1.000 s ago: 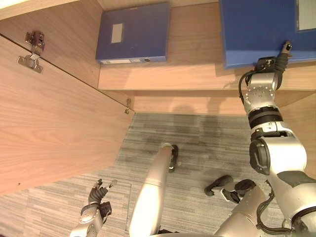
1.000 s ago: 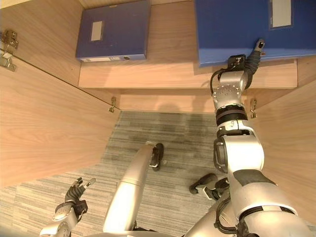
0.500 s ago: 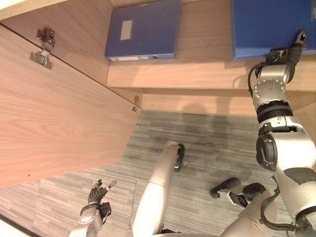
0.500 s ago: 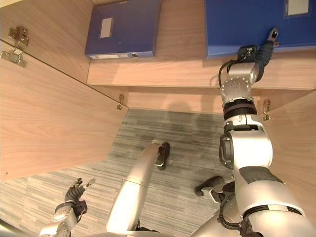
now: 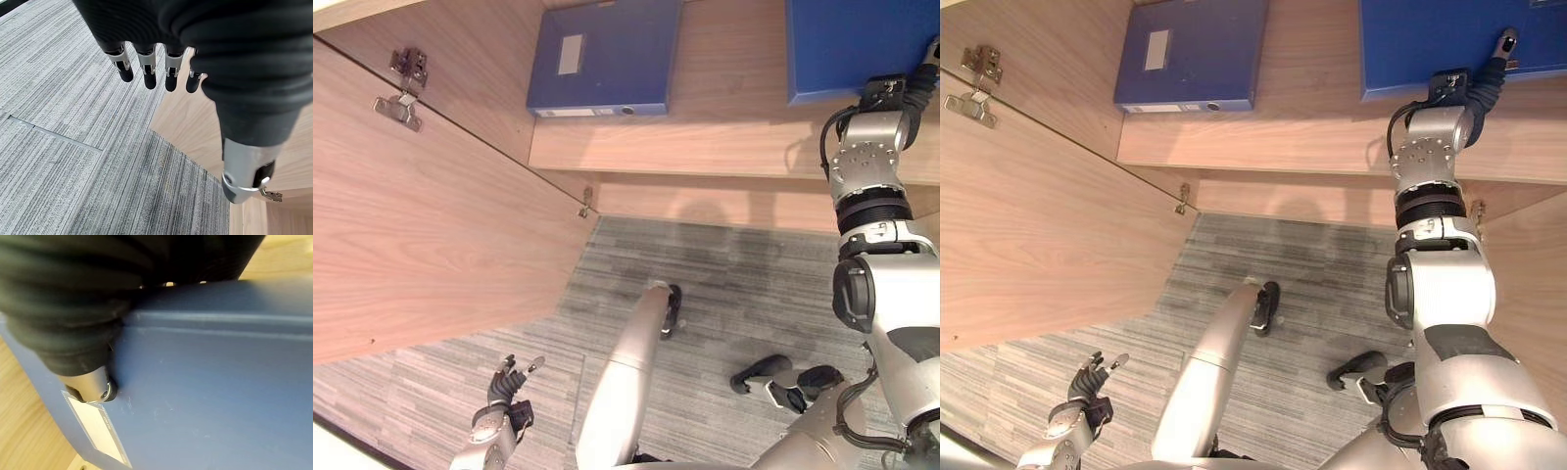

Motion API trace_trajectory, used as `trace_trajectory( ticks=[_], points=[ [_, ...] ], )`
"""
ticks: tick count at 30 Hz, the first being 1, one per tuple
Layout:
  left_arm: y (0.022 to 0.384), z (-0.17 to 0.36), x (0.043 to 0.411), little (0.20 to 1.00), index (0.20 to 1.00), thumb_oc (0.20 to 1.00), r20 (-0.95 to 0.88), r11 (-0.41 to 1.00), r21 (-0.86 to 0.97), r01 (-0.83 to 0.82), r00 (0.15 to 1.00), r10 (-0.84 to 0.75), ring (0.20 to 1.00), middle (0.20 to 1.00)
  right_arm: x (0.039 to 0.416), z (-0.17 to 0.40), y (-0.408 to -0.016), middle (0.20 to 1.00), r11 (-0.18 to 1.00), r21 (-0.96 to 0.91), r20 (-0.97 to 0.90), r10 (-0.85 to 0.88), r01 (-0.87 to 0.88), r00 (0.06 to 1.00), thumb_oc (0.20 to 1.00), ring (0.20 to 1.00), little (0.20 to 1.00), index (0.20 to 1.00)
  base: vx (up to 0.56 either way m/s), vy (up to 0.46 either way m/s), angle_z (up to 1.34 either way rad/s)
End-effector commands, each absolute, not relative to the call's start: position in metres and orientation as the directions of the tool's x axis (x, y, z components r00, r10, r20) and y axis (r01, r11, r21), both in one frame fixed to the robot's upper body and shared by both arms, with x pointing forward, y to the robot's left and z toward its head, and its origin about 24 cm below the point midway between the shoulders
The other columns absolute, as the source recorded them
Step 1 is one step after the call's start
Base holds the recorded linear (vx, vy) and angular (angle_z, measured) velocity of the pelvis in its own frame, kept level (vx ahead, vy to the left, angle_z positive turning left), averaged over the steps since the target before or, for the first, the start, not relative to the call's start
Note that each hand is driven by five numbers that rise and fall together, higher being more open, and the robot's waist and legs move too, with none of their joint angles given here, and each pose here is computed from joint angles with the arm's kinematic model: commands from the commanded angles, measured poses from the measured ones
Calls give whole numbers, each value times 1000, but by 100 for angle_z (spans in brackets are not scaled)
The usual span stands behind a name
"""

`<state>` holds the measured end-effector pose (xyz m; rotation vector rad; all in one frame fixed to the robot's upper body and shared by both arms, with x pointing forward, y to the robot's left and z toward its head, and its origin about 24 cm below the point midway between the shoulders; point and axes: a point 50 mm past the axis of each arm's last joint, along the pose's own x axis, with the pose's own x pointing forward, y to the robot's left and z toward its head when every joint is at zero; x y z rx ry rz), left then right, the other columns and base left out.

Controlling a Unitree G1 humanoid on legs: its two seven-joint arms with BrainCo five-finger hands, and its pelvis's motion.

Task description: Put the empty folder in the office cabinet

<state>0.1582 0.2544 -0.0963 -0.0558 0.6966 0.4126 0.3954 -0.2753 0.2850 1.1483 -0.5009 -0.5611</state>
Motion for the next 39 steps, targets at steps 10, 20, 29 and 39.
trace_trajectory(
  ticks=[10, 20, 29, 39],
  points=[
    [302, -88, 147, 1000, 1000, 1000, -619, 890, 199, -409, 652, 438, 1000, 1000, 413, 303, -254, 1000, 734, 632, 141, -423, 247, 895, 1000, 1000, 1000, 1000, 0, 0, 0],
    [303, -96, 141, 1000, 1000, 1000, -656, 902, 217, -374, 628, 418, 1000, 1000, 421, 278, -244, 1000, 957, 4, 63, -289, 289, 955, 1000, 1000, 1000, 1000, 0, 0, 0],
    [308, -101, 133, 1000, 1000, 1000, -667, 889, 262, -376, 595, 448, 1000, 1000, 405, 289, -287, 1000, 330, -864, 206, -458, 380, 865, 1000, 1000, 1000, 1000, 0, 0, 0],
    [307, -89, 139, 1000, 1000, 1000, -627, 911, 230, -343, 664, 408, 1000, 1000, 367, 227, -365, 1000, 80, -993, 15, -662, 91, 750, 1000, 1000, 1000, 1000, 1, 2, 2]
  ],
)
